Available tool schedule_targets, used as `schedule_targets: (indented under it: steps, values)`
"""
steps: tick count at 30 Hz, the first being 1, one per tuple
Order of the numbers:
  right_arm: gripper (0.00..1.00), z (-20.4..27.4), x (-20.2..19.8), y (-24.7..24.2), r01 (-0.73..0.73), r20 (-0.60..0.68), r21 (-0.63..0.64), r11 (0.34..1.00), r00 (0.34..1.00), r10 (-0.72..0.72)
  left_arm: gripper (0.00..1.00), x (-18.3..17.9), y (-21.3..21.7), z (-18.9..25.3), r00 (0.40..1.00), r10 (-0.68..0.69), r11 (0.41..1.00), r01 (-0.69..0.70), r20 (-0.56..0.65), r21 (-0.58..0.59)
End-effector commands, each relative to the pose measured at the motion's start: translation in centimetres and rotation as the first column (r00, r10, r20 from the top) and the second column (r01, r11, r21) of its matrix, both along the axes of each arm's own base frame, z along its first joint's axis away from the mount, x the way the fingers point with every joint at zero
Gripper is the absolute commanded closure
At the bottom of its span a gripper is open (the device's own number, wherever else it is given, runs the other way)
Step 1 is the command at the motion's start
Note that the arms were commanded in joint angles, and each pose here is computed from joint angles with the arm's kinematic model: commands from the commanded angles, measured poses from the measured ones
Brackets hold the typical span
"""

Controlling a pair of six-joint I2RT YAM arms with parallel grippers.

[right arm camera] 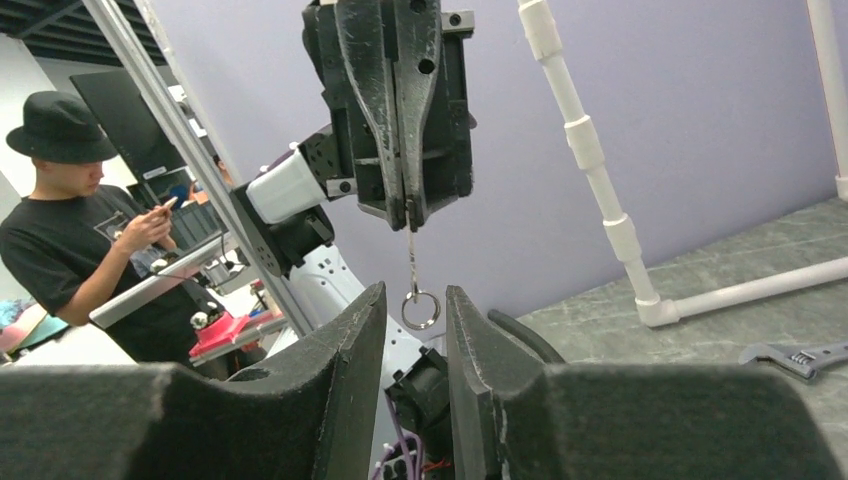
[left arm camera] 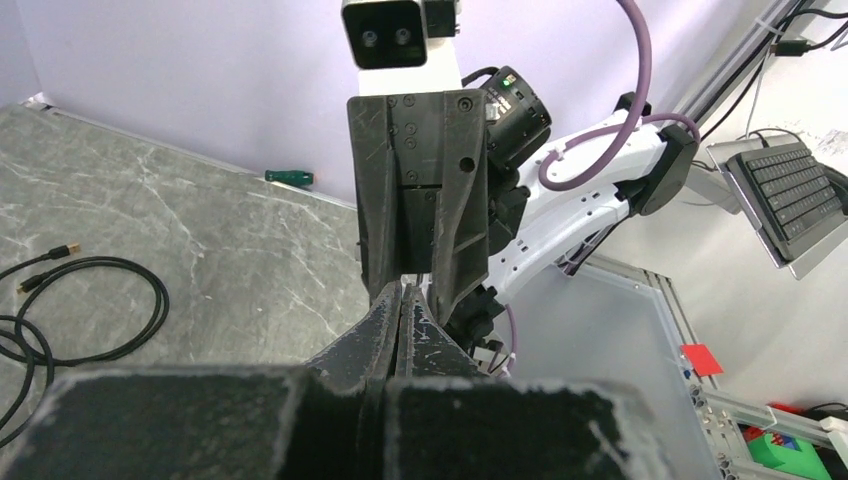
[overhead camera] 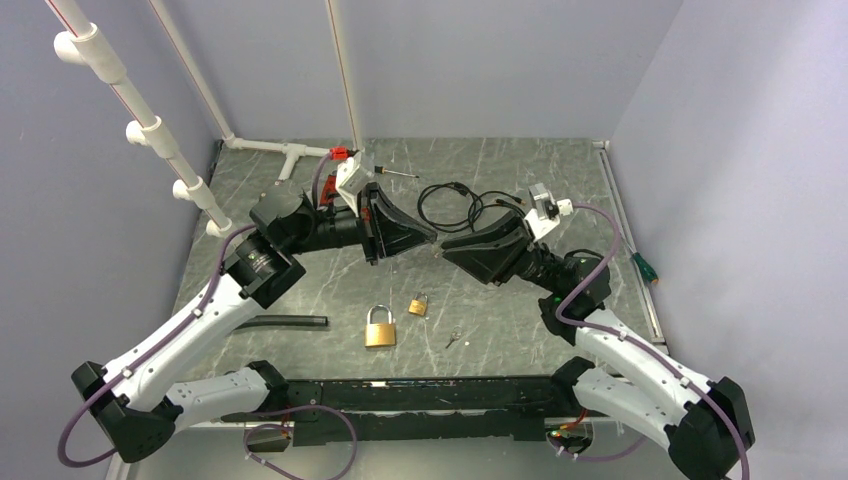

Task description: Unlock with the key

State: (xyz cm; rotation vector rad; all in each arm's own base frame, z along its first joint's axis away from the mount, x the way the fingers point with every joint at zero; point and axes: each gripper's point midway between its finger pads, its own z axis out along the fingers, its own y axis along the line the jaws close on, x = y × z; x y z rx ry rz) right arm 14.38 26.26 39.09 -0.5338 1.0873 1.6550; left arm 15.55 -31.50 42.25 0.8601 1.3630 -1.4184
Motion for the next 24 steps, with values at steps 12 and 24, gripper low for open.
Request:
schedule_targets:
  steps: [12, 24]
  values:
    - [0.77, 1.1, 0.0, 0.1, 0.021, 0.067, 0.024, 0.999, 0.997, -0.023, 1.00, 0.4, -0.7, 0.8, 1.000, -0.010, 0.999, 0.011, 0.020, -0.048]
    - [0.80, 1.2, -0.2, 0.3, 0.011, 0.069, 0.027, 1.000, 0.998, -0.013, 1.00, 0.8, -1.0, 0.3, 1.000, -0.010, 0.999, 0.010, 0.011, -0.045]
